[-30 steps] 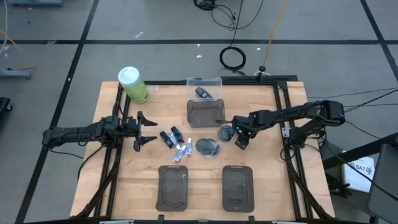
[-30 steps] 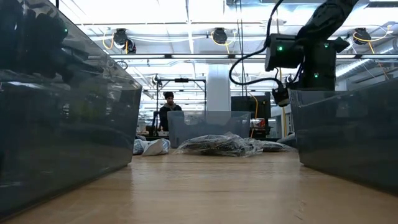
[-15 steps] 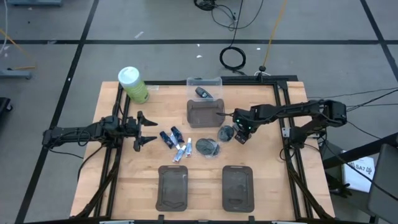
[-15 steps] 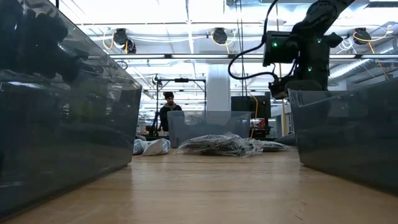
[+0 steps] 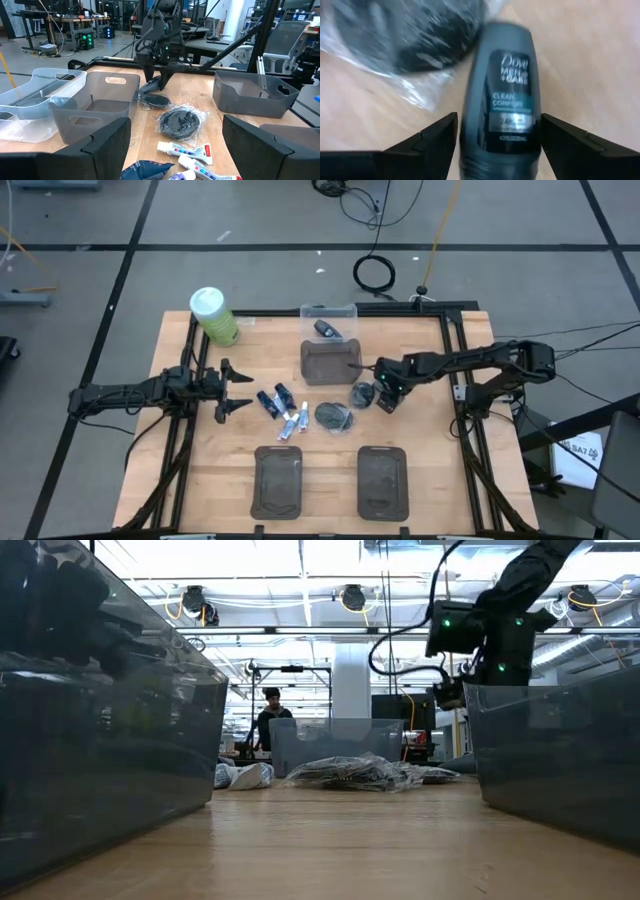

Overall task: Pick & Place Travel size toiletries
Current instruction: Put the black deodorant into the transparent bin

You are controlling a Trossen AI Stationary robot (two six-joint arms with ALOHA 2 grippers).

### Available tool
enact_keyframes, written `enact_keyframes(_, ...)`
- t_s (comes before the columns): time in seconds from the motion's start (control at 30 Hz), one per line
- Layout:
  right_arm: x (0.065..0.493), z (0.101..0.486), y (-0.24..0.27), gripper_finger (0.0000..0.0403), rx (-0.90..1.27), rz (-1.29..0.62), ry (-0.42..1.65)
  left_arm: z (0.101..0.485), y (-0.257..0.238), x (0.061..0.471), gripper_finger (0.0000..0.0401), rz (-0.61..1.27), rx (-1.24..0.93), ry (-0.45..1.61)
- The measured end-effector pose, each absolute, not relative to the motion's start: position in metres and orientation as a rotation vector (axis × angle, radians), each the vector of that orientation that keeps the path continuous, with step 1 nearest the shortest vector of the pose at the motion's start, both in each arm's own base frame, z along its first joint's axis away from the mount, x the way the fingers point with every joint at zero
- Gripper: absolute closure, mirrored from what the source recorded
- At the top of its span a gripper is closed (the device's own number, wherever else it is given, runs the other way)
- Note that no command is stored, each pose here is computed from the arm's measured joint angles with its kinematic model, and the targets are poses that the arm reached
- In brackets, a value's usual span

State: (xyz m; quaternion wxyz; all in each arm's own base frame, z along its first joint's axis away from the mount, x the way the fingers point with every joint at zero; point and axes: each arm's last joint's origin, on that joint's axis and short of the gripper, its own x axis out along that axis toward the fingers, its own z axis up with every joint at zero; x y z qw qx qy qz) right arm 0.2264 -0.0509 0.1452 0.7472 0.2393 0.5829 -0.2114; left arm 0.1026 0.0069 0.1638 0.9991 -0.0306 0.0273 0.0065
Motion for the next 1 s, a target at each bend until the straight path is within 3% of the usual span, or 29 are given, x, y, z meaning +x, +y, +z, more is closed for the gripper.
enact_keyframes(0.37, 0.204, 0.139, -0.046, 0.0140, 0.614, -0.602, 1.451, 0.164, 0.007, 0.103, 0.0095, 0.013, -0.061, 0.055)
enact_keyframes(0.6, 0.196, 0.144, -0.042, 0.0140, 0.658, -0.570, 1.498, 0.164, 0.007, 0.103, 0.0095, 0.013, -0.061, 0.055)
enact_keyframes(1.0, 0.211, 0.169, -0.046, 0.0140, 0.570, -0.445, 1.241, 0.164, 0.007, 0.103, 0.0095, 0.013, -0.061, 0.054)
